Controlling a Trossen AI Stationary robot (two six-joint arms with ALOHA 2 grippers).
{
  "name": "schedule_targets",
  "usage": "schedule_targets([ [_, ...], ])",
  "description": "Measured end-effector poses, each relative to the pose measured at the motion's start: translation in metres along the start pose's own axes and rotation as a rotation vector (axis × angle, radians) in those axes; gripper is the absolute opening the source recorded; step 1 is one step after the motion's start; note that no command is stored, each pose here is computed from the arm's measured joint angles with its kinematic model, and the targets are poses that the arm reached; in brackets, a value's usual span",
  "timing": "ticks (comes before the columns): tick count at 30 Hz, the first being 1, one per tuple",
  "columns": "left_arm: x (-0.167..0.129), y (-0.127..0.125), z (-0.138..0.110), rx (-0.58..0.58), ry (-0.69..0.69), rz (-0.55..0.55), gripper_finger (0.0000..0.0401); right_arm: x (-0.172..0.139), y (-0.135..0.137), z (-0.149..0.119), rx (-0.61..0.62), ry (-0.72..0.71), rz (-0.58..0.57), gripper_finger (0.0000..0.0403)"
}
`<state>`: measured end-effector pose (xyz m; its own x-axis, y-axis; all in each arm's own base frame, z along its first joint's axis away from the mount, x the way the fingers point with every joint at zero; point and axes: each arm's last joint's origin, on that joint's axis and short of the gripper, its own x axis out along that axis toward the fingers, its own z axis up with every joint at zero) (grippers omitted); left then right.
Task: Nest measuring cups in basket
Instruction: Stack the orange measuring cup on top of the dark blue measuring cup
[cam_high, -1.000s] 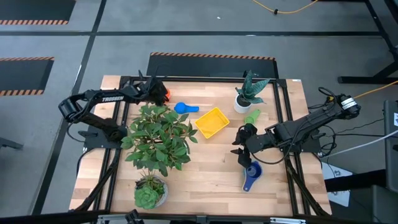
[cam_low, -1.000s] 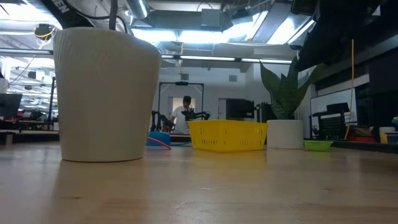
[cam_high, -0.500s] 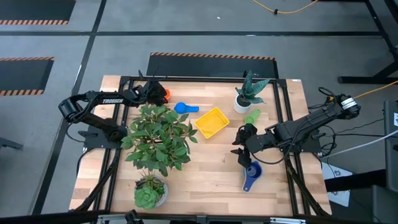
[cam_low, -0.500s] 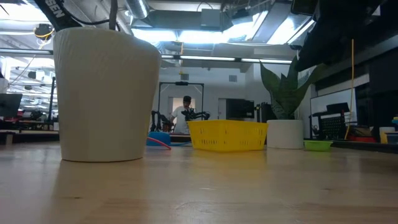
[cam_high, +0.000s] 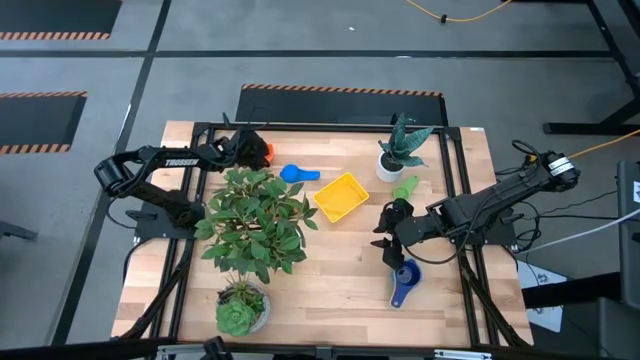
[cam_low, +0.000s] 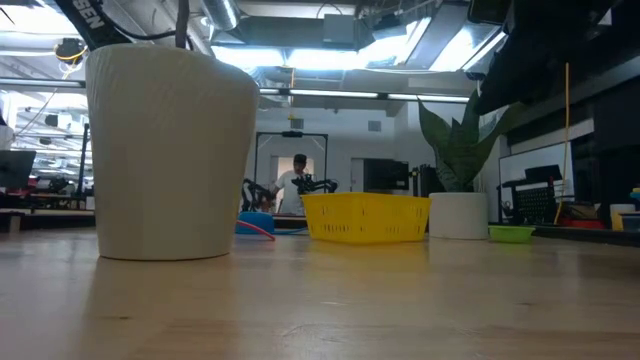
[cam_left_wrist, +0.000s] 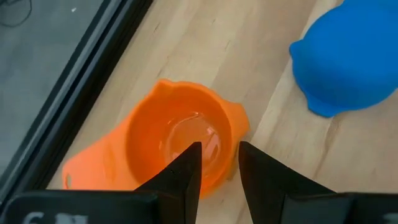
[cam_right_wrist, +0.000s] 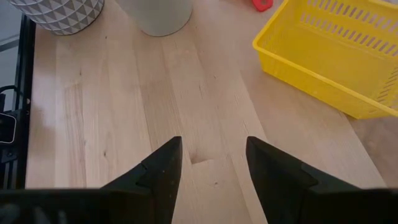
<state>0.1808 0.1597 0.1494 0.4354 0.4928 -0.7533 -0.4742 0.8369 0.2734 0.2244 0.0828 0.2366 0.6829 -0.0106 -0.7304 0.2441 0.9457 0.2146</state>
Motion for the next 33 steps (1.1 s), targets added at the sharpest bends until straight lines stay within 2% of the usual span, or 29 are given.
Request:
schedule_targets([
  [13, 0.027, -0.007, -0.012, 0.035, 0.101, -0.032, 0.0095, 0.0, 0.0, 0.0, 0.002, 0.0, 0.0, 0.0184],
  [16, 0.028, -0.007, -0.012, 0.035, 0.095, -0.031, 0.0075, 0.0, 0.0, 0.0, 0.002, 0.0, 0.0, 0.0184],
  [21, 0.026, -0.006, -0.01, 0.026, 0.077, -0.02, 0.0013, 0.0, 0.0, 0.0, 0.002, 0.0, 0.0, 0.0184],
  [27, 0.026, -0.008, -0.005, -0.022, 0.049, -0.019, 0.0014, 0.0, 0.0, 0.001, 0.004, -0.006, 0.004, 0.0184],
  [33, 0.02, -0.006, 0.017, -0.143, -0.028, -0.02, 0.0006, 0.0, 0.001, 0.005, 0.014, -0.086, -0.039, 0.0184],
])
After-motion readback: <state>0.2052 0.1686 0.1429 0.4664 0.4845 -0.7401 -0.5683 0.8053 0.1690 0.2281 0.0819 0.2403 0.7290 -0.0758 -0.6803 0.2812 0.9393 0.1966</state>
